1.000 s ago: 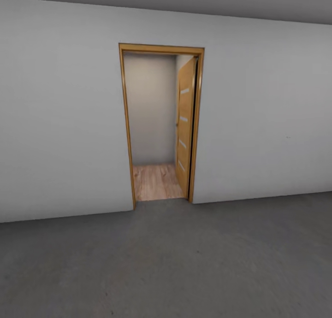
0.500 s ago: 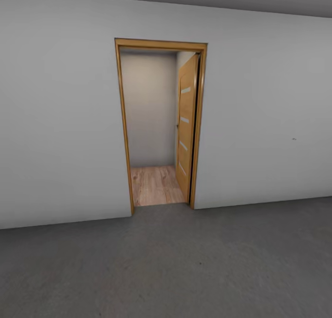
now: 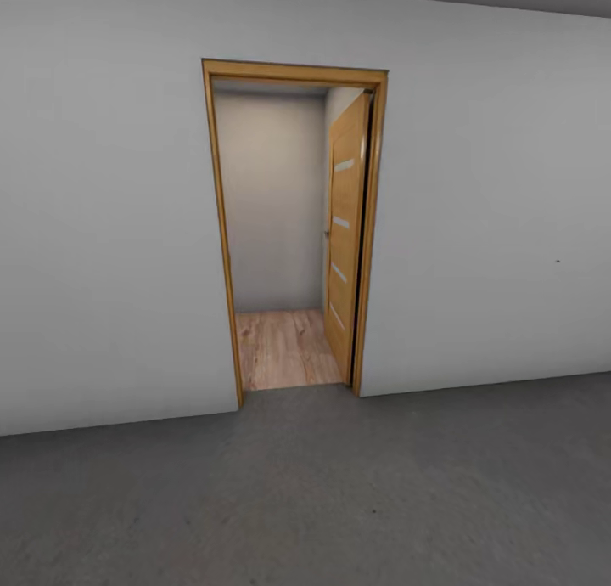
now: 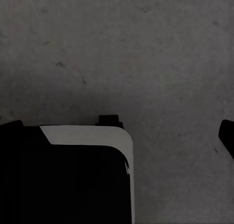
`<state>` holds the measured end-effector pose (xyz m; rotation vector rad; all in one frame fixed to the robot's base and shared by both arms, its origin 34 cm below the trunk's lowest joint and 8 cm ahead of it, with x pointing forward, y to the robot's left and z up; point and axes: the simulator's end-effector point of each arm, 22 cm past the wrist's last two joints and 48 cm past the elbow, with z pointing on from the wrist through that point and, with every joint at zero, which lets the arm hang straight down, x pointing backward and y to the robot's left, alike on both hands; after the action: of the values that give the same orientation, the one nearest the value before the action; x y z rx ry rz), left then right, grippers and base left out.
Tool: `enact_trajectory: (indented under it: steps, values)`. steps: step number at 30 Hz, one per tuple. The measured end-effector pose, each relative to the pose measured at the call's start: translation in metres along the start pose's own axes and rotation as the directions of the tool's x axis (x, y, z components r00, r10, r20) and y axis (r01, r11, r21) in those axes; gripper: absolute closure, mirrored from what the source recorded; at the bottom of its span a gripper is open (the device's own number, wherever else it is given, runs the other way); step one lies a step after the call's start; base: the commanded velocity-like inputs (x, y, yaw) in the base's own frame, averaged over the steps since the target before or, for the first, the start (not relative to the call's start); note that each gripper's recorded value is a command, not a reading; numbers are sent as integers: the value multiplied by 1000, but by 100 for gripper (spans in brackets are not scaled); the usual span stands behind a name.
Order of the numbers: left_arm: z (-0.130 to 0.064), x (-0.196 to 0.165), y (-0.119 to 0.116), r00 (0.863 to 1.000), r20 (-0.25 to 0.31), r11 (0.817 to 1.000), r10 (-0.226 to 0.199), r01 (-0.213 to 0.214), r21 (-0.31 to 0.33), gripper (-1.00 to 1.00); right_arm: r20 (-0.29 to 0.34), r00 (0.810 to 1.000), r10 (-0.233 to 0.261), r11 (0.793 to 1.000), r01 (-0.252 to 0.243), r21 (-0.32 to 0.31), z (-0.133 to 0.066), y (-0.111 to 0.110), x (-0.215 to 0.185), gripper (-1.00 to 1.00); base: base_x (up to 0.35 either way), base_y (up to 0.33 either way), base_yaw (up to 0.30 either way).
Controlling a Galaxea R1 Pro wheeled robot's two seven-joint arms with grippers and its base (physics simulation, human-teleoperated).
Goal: Move the two storage containers from the living room to the garage. In the garage, place one container on the floor and stack the other container on top of it (either order is fine).
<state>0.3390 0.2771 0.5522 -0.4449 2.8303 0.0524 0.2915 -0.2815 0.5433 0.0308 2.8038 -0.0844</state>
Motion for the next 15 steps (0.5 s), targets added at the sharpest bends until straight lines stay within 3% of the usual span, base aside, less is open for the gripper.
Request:
enact_trajectory:
  steps: [15]
  values:
    - [0, 0, 0, 1000, 0, 1000, -1, 1, 0, -100, -1, 1000, 0, 1000, 0, 0, 0, 0, 0, -100, 321, 0, 0]
